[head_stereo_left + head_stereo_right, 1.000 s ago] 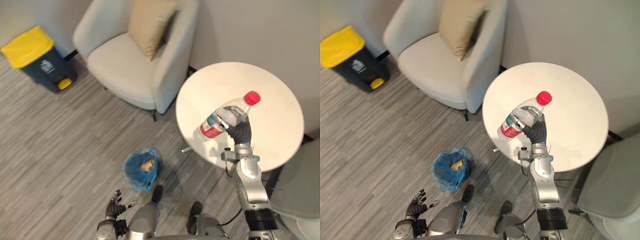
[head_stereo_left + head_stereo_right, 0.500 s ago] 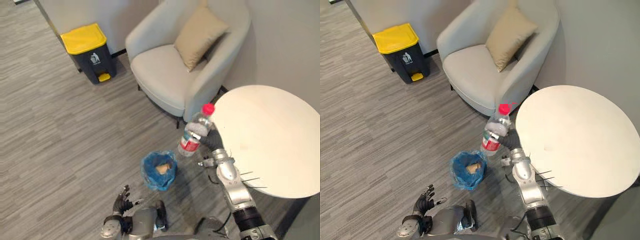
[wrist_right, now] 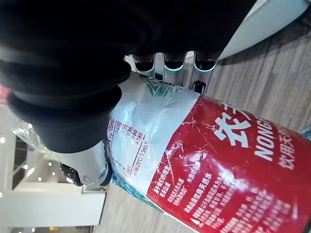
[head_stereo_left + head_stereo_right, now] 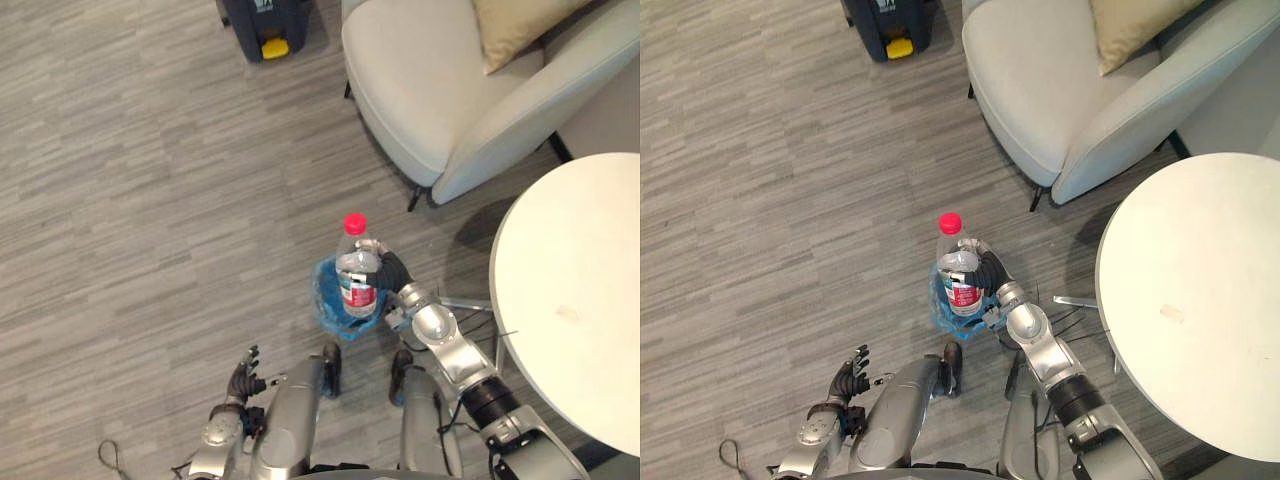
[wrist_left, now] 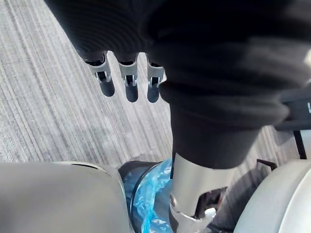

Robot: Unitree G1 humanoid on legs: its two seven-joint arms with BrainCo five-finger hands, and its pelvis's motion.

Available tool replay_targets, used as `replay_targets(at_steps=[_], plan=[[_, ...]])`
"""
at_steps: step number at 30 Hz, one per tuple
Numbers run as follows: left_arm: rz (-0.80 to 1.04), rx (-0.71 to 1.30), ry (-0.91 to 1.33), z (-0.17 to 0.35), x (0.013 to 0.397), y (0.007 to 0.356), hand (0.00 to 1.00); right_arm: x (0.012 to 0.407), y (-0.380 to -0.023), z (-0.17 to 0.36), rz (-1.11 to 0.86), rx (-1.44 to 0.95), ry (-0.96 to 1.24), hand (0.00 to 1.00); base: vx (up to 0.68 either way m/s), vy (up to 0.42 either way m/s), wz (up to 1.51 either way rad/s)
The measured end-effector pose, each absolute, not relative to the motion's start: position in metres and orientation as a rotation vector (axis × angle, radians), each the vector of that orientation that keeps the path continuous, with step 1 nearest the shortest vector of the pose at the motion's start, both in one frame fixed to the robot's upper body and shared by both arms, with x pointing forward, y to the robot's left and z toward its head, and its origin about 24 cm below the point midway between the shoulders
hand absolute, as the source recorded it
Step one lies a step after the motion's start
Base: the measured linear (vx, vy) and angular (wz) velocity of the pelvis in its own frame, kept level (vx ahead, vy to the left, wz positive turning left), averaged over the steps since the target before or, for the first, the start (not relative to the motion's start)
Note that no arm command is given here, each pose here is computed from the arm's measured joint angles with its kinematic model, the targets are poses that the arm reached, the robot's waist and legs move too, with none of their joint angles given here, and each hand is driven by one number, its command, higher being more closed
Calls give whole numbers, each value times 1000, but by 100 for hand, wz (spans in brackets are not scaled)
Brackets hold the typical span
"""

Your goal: Gather rubbish on tea table into small bin, then transfer packed bag to large trash can.

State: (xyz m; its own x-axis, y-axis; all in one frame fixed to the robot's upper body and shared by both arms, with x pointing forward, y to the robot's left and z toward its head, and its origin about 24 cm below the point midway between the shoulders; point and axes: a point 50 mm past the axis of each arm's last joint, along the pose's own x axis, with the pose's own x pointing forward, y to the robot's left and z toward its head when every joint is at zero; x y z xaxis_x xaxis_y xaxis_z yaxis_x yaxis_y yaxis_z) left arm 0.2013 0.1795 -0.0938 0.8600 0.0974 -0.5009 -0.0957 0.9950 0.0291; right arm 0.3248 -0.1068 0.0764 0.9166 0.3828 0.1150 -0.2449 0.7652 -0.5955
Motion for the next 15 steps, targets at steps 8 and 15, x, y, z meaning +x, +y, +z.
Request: replay_targets(at_steps=[8,15], plan=[[222,-143,254,-35,272,174,0,357,-116,138,189,-754,-427,100,-236,-108,23],[279,-277,-46,27,293,179,0,362,-127,223,-50,-674,-690,100,-131,-67,22]])
